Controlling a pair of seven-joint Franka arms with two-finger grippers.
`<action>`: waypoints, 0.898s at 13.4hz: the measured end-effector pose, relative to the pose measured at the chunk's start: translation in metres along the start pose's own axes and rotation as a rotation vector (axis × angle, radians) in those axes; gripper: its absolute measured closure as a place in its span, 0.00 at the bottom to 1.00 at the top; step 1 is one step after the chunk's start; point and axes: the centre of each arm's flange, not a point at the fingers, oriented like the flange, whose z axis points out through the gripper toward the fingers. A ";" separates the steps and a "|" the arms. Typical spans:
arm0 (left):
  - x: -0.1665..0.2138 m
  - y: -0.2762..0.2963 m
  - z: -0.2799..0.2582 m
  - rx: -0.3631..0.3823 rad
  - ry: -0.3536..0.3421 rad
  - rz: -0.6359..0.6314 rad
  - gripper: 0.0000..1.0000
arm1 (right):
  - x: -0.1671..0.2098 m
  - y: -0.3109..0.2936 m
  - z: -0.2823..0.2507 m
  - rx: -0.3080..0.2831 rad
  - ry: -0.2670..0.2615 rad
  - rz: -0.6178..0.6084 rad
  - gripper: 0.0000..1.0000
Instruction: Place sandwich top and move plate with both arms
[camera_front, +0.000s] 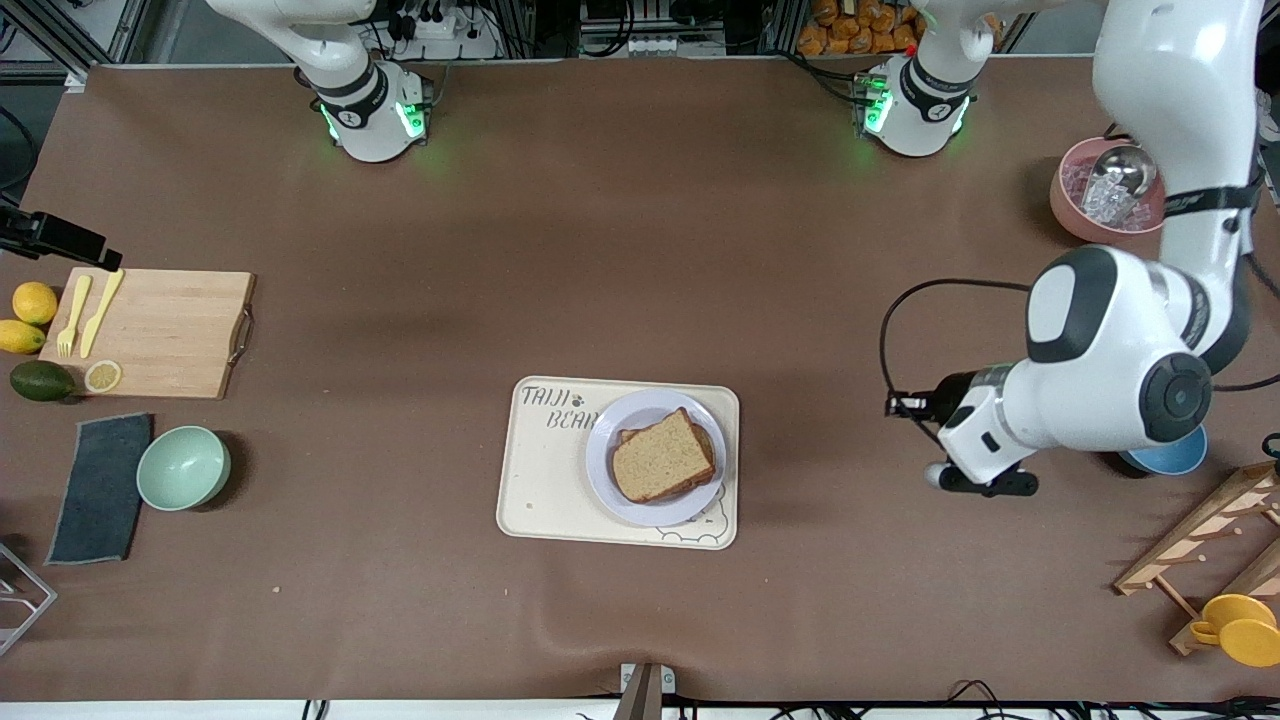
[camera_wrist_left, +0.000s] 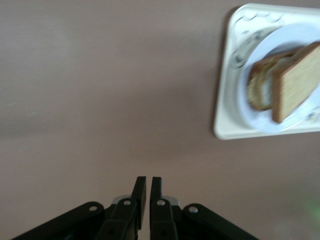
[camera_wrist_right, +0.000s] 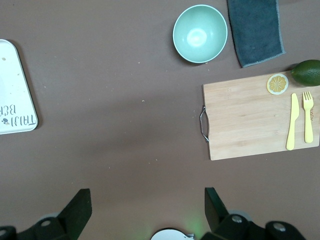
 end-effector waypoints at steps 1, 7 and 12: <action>-0.009 -0.003 -0.015 0.034 0.001 0.001 0.88 | 0.000 0.000 0.000 0.000 0.000 0.000 0.00; -0.058 -0.019 -0.104 0.200 0.090 -0.022 0.59 | 0.000 0.000 0.001 0.000 -0.001 0.000 0.00; -0.078 -0.068 -0.145 0.199 0.132 -0.104 0.13 | 0.000 0.000 0.001 0.000 -0.001 0.000 0.00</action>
